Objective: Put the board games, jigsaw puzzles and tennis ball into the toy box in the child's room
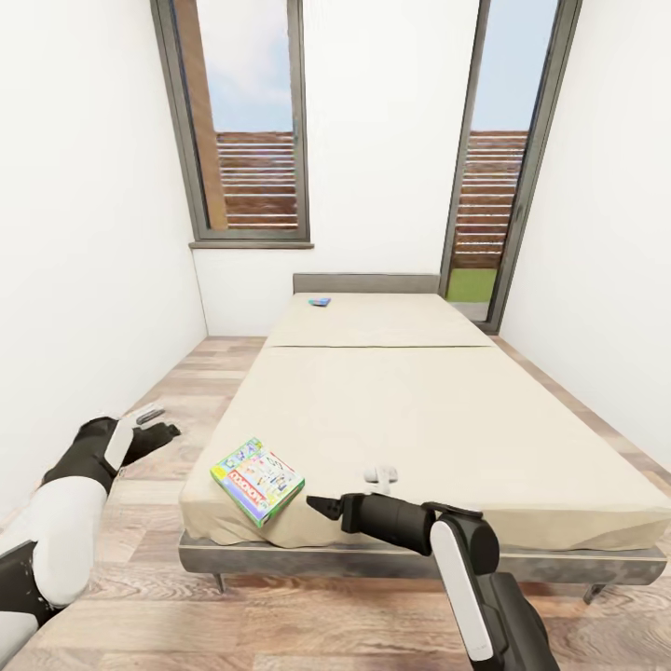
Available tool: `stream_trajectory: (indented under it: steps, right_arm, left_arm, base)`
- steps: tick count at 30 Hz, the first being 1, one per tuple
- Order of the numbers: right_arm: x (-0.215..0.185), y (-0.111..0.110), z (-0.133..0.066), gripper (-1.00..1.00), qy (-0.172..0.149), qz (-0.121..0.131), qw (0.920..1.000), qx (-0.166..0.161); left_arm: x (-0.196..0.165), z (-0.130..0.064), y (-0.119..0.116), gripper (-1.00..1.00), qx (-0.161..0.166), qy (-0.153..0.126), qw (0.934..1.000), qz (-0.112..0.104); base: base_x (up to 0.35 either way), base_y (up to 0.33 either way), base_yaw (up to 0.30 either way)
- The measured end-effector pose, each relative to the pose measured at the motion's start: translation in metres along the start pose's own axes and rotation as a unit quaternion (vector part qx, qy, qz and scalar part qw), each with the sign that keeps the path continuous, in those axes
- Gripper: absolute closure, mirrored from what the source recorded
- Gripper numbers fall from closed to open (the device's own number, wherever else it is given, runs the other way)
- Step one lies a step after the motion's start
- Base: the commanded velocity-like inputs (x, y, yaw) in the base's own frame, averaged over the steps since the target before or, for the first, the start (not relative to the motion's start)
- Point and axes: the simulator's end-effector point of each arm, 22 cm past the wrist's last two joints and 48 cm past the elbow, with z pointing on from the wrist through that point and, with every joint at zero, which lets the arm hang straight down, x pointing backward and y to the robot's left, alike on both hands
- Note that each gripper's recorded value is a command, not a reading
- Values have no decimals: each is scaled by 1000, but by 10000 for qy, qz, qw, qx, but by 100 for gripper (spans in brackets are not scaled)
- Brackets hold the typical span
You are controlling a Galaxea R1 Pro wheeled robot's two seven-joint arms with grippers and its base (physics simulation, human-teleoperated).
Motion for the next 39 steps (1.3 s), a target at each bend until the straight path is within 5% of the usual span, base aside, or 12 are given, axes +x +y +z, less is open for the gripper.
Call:
stream_trajectory:
  steps: [6, 15, 28, 39]
  right_arm:
    - [0, -5, -2, -100, 15, 85, 10000, 48]
    - [5, -6, -2, -100, 114, 153, 9998, 44]
    - [7, -9, -3, -100, 166, 226, 9996, 72]
    - [-4, -21, -16, -100, -111, 689, 9976, -24]
  left_arm:
    - [28, 6, 77, -100, -109, 303, 9995, -5]
    - [89, 12, 124, -100, -207, 747, 9970, 62]
    - [97, 12, 131, -100, -234, 817, 9963, 84]
    - [98, 12, 130, -100, -217, 831, 9963, 93]
  base:
    - [0, 0, 0]
    - [0, 0, 0]
    - [0, 0, 0]
    - [0, 0, 0]
